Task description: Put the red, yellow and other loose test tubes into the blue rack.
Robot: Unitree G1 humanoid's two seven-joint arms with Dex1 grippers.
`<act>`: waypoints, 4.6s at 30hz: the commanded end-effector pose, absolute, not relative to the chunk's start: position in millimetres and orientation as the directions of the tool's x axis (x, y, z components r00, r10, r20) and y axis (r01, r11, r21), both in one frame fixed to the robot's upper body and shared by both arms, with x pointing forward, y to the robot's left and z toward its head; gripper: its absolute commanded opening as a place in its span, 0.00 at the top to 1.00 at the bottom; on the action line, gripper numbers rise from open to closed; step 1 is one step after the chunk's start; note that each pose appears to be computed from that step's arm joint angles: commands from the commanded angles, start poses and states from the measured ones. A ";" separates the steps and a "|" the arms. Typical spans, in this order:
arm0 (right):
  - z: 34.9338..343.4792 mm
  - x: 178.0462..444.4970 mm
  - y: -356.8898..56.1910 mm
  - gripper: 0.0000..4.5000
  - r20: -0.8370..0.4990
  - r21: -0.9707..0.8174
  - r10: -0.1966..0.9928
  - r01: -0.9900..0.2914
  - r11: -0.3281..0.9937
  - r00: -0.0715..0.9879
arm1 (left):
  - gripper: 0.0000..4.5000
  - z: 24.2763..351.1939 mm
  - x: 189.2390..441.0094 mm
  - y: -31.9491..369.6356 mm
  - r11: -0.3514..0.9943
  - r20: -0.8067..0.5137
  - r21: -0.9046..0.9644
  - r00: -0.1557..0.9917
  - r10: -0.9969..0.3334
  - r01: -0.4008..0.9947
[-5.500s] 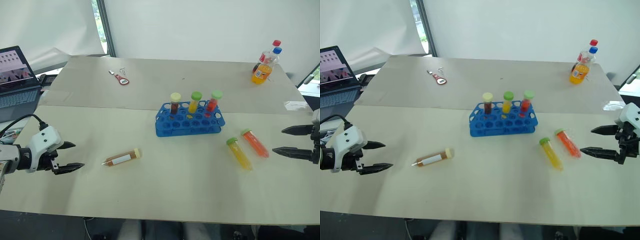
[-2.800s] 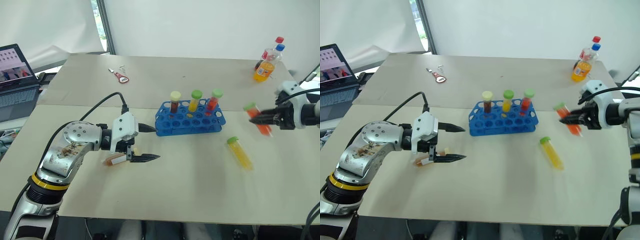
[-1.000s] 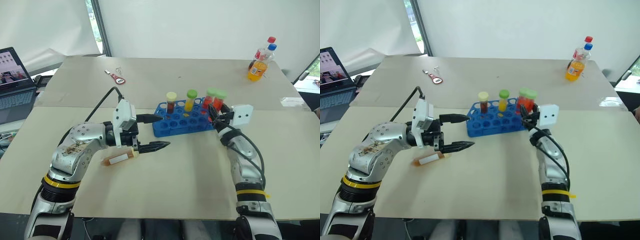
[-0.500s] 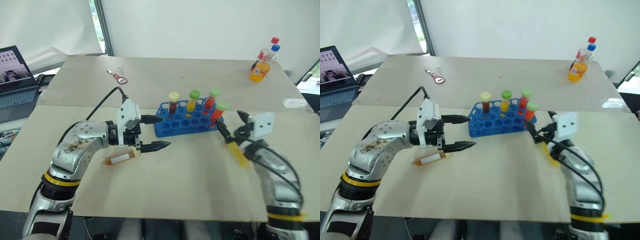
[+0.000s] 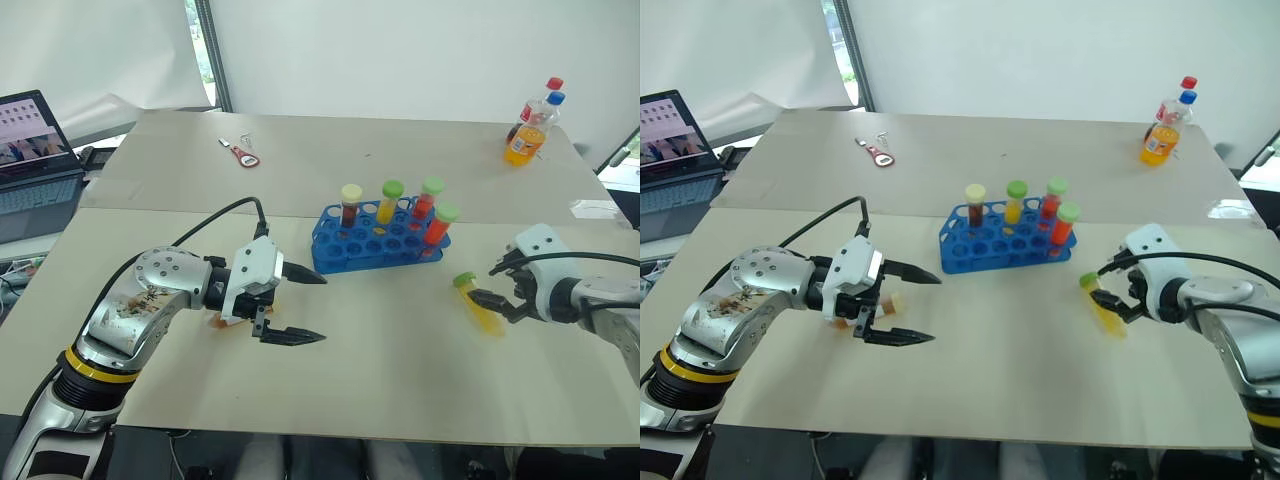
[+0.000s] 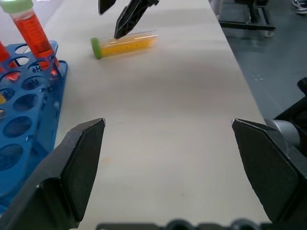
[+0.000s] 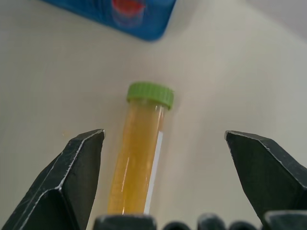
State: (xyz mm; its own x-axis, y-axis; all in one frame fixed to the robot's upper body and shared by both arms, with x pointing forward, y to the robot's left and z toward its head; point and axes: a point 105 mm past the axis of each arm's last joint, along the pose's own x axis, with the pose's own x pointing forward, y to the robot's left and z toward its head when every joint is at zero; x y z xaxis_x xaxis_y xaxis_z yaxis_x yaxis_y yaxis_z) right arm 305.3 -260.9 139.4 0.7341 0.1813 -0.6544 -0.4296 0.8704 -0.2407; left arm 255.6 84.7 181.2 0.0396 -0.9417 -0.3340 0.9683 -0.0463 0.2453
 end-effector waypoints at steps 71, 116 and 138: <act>189.2 367.5 -115.0 0.79 0.381 -0.140 0.243 -0.205 0.969 0.892 | 0.00 212.5 269.8 108.3 0.132 -0.223 0.273 0.197 -0.955 0.953; 154.7 247.8 -96.3 0.00 -0.357 -0.127 0.817 -0.890 0.438 0.453 | 0.00 177.3 287.2 170.8 0.195 -0.869 0.156 0.229 -0.440 0.968; 187.0 211.2 -88.8 0.00 -0.253 -0.071 0.910 -0.944 0.322 0.329 | 0.17 130.1 317.0 144.2 0.075 -0.880 0.235 0.245 -0.407 0.969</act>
State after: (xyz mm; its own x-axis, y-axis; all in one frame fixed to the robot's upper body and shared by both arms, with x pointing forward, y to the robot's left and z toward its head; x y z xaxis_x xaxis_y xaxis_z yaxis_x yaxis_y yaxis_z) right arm 213.4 -88.0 176.1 0.3214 0.9082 -0.2679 -0.9452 0.3246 -0.0337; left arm 319.4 142.9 131.4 0.2410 -0.4162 -0.8768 0.9705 0.0977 0.2204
